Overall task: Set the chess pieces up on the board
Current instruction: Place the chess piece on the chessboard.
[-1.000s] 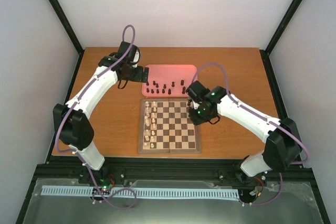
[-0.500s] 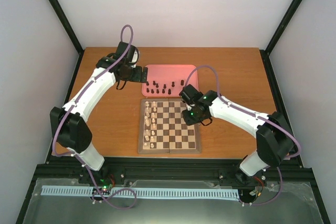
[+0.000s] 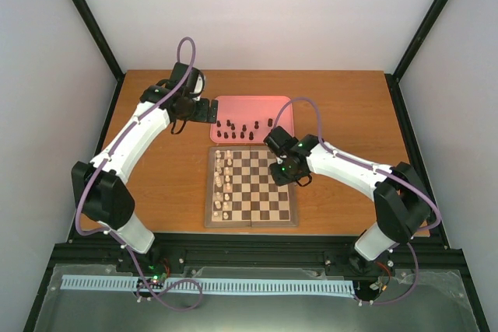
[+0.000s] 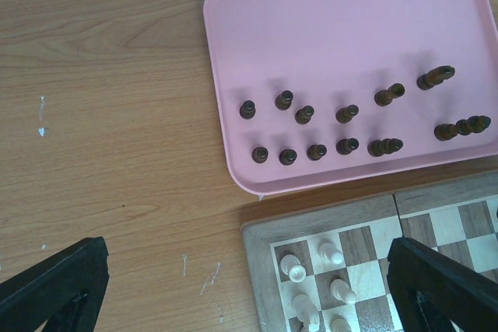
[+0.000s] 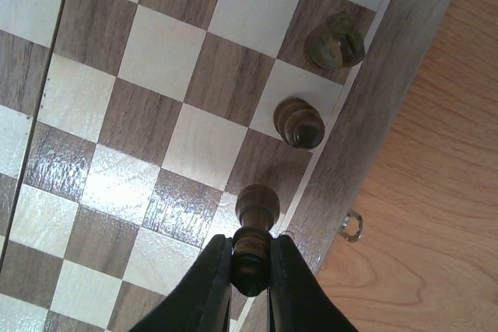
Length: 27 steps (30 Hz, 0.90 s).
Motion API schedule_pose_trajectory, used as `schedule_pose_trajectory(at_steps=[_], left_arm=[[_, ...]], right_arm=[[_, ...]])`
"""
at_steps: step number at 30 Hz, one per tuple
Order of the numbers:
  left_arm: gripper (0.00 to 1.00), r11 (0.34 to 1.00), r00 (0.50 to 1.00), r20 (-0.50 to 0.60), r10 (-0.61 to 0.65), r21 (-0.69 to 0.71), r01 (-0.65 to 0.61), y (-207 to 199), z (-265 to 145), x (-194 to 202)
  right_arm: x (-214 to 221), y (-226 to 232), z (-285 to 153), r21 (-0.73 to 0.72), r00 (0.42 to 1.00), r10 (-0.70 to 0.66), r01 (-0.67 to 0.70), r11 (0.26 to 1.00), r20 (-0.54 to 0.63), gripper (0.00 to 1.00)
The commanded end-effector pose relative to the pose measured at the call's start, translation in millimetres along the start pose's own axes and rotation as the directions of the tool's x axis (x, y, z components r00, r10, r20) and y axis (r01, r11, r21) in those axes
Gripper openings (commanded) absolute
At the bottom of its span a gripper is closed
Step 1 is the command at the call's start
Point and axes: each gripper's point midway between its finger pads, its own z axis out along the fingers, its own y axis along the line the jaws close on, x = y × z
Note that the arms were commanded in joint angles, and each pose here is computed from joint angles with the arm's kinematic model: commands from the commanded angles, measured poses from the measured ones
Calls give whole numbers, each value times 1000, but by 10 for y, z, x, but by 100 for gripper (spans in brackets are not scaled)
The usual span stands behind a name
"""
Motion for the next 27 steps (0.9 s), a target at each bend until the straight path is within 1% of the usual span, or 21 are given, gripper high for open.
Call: schedule_pose_trajectory(at_steps=[1,10,27], left_arm=[[100,1000,999,31,18,5,-18,-27,-92,-46],[100,1000,999,29,19,5,-19,-36,-66,-77],[100,1000,1000,22,17,1,-17,-30,-30,-65]], right_arm=[[-44,-25,41,28,1000,-2,1,1000,24,4],[-79,-32,76,27,1000,-12,11,1000,24,5],[-65,-57,190,12,1000,-9,9,1000,-14,7]])
